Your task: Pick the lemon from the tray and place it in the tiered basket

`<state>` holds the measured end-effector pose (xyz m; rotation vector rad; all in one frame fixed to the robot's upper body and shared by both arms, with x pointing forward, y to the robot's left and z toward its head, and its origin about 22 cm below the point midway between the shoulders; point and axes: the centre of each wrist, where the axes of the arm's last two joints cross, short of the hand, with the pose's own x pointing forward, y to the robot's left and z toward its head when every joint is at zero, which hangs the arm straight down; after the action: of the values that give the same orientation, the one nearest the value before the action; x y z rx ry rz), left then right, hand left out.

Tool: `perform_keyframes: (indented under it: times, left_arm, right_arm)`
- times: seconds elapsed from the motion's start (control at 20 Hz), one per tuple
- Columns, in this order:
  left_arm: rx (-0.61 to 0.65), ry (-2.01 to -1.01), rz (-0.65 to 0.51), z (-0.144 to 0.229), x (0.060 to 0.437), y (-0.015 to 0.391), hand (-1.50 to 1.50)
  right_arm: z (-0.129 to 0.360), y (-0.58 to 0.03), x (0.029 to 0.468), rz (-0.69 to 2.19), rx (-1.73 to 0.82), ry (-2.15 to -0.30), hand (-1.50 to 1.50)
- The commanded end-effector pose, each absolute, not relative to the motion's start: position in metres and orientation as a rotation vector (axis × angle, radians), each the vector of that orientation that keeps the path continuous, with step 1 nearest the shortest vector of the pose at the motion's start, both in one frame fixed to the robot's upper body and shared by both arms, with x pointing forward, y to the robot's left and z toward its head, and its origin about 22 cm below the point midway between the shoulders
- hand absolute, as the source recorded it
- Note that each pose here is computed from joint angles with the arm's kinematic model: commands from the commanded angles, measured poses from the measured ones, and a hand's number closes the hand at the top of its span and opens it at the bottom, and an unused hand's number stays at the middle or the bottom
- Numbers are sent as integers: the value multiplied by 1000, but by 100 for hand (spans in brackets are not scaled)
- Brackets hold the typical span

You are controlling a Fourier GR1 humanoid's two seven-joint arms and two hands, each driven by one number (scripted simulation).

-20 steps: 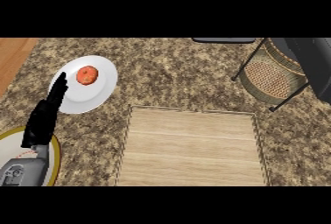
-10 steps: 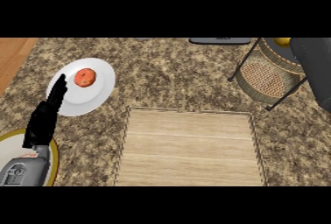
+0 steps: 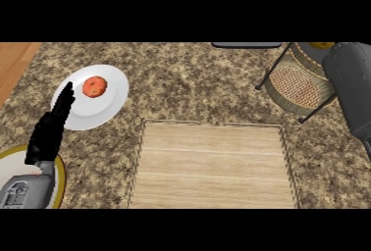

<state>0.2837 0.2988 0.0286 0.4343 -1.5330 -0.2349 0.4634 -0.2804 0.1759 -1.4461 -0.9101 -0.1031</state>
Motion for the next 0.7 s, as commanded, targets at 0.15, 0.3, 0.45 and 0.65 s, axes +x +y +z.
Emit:
perform_keyframes:
  times: [0.15, 0.3, 0.45, 0.65]
  left_arm:
    - [458, -1524, -232, 35, 281, 299, 0]
    - [447, -1515, -213, 31, 271, 297, 0]
    - [478, -1511, -205, 33, 264, 314, 0]
    - [484, -1476, -197, 25, 258, 324, 0]
  right_arm:
    - [217, -279, 455, -261, -1558, -1014, -150]
    - [227, -296, 440, -329, -1542, -982, -150]
    - [246, -285, 430, -404, -1463, -968, -150]
    - [221, -292, 403, -427, -1390, -950, -150]
